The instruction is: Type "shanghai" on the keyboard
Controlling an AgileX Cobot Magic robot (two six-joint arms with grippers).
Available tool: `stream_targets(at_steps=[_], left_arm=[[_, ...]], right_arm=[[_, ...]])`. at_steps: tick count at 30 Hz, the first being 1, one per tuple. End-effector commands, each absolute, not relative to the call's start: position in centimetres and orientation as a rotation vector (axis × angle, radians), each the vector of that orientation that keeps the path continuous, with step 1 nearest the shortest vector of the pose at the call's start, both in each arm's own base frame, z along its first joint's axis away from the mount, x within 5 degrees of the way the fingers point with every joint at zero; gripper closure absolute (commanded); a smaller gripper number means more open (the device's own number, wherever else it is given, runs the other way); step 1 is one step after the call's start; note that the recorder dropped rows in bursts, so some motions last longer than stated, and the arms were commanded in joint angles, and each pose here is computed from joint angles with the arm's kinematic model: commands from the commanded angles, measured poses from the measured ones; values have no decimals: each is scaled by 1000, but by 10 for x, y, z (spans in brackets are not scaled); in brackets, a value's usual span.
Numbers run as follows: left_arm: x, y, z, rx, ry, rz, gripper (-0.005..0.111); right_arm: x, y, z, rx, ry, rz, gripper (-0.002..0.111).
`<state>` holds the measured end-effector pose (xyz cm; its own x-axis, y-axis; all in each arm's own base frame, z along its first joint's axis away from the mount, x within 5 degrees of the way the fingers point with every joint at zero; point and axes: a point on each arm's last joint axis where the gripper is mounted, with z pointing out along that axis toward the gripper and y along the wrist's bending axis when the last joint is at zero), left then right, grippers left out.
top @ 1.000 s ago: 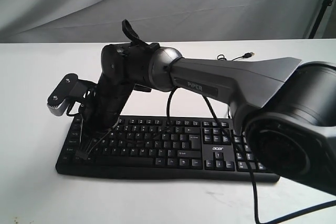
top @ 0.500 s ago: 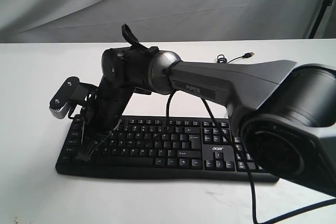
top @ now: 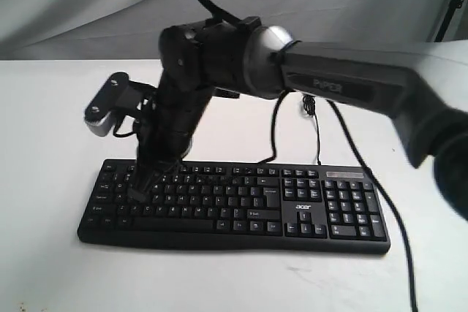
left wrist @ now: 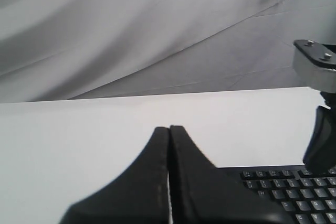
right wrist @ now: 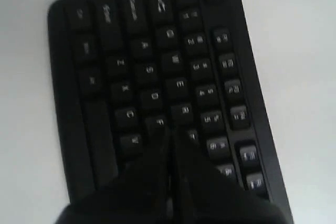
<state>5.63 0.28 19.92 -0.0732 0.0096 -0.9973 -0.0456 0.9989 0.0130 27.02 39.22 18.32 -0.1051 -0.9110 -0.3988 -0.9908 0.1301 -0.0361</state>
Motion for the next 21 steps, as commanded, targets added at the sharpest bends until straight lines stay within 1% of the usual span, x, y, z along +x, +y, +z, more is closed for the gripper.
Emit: stream_targets(at_steps=[1,3,21], left_arm=[[56,2,199,-26,1637,37,107],[56,2,199,-26,1637,37,107],[56,2,199,-26,1637,37,107]], right_arm=[[269,361,174,-1697,2120,405,108],[265,356,165,-1662,2112,459,108],[266,358,137,-1666,2177,464,108]])
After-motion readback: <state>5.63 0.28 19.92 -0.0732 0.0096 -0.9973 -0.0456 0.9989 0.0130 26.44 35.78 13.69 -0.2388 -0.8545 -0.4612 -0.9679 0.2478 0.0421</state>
